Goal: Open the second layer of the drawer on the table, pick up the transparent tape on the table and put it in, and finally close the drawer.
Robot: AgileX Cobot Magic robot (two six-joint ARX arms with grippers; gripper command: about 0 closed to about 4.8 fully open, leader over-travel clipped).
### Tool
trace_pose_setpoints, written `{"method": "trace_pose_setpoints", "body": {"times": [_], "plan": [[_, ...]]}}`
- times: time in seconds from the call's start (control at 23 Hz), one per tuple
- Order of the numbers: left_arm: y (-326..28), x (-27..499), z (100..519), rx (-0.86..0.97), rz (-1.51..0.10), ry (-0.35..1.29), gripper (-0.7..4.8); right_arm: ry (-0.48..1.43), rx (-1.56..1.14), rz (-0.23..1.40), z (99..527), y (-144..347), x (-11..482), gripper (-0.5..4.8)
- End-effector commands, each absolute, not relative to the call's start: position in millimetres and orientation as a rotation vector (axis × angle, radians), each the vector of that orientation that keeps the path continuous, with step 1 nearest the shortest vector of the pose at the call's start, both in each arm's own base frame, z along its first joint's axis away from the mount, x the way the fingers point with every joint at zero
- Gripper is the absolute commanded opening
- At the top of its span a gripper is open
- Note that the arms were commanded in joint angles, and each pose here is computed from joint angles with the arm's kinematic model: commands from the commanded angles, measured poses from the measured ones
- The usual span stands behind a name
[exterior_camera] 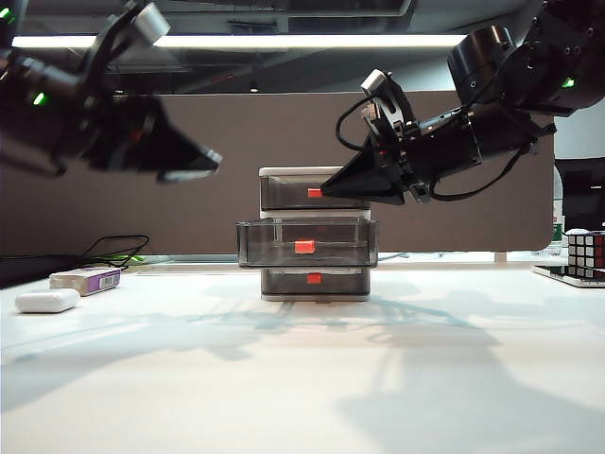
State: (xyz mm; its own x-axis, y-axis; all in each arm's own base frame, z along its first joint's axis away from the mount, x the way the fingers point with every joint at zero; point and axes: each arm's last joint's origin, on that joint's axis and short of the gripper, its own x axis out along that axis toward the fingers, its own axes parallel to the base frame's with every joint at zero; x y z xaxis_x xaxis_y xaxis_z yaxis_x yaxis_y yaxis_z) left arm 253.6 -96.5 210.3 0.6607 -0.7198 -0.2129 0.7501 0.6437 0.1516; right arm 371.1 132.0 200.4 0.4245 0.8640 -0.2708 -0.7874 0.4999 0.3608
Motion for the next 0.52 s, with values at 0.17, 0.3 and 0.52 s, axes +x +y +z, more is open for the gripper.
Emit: {"method": "trace_pose_setpoints", "body": {"times": [0.17,0.3,0.52], "plan": [[-109,278,243,0.238,-0.892,0.088,1.52,0.429,0.181,1.043,204,132,372,-0.05],[-122,288,240,0.225,-0.953,0.113,1.51,0.426,0.18,1.044,205,132,372,-0.05],[-152,291,222,0.256,-1.027,0.155,1.51,0.424,0.18,1.044,205,132,372,-0.05]]}}
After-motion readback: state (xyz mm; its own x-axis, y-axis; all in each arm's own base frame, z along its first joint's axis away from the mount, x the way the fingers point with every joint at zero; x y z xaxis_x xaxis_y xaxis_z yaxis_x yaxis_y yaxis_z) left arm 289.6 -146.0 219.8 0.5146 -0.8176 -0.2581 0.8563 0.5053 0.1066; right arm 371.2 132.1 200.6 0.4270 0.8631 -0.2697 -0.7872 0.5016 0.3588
